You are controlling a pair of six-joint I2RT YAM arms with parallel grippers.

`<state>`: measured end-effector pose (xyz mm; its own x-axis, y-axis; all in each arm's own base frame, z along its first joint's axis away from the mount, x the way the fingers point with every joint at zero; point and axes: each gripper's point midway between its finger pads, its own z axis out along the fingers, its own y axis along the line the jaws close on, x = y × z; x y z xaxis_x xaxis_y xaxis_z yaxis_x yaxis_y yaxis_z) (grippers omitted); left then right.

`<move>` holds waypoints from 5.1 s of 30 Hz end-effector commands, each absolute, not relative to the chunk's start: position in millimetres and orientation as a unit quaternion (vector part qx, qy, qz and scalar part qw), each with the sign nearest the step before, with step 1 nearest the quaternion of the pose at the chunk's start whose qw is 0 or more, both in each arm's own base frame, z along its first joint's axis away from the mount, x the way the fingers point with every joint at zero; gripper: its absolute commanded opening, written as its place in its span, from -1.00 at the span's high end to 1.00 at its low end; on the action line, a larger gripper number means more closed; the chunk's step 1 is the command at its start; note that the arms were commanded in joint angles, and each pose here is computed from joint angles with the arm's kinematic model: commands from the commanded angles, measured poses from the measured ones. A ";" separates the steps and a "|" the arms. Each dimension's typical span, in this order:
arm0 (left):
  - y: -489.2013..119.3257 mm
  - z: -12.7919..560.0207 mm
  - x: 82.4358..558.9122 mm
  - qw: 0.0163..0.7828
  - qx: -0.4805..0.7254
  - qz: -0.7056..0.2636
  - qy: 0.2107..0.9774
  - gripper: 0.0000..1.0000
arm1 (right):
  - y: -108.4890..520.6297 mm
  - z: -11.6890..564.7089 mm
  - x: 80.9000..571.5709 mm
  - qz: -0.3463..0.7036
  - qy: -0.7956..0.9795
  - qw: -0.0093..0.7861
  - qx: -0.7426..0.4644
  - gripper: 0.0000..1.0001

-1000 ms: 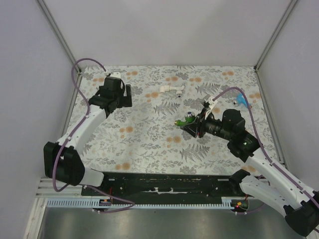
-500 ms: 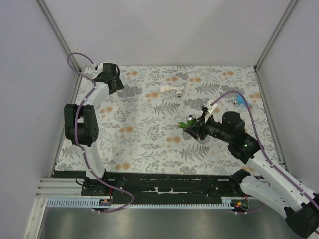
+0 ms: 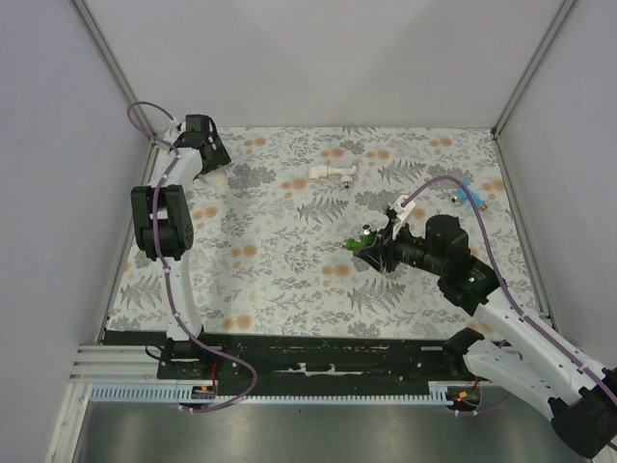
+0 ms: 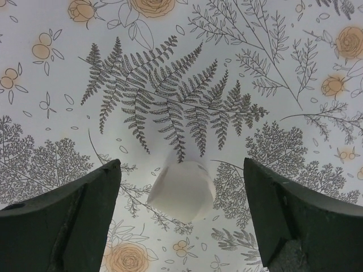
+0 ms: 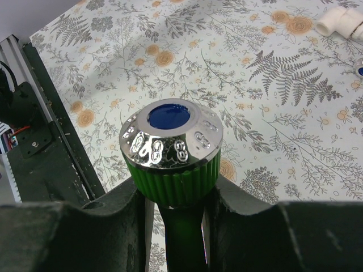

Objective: Install the water faucets

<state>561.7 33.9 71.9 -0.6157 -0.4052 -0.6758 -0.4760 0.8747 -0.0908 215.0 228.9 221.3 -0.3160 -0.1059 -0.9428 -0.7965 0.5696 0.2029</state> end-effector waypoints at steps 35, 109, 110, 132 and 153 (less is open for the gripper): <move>1.5 46.8 547.1 0.299 -0.038 -0.040 0.953 0.04 | 233.5 230.6 218.8 0.351 0.717 0.511 -0.319 1.00; -203.1 52.5 215.9 0.247 -0.077 -0.197 0.946 -0.68 | 231.1 225.2 191.5 0.401 0.713 0.494 -0.295 1.00; -202.9 52.0 213.2 0.243 -0.075 -0.198 0.947 -0.68 | 230.7 225.5 191.8 0.400 0.713 0.495 -0.295 1.00; -185.4 98.0 259.8 0.198 0.342 -0.014 0.919 -0.65 | 221.9 234.4 183.8 0.389 0.711 0.503 -0.300 1.00; -187.6 35.5 253.7 0.073 0.383 0.006 0.921 -0.22 | 222.8 225.7 189.5 0.380 0.720 0.497 -0.301 1.00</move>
<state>250.3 -187.2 30.3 -0.7221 0.6781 -0.1367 0.6772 0.7333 0.0605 181.2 220.6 200.3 -0.4036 -0.0906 -0.9105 -0.7911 0.5344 0.2975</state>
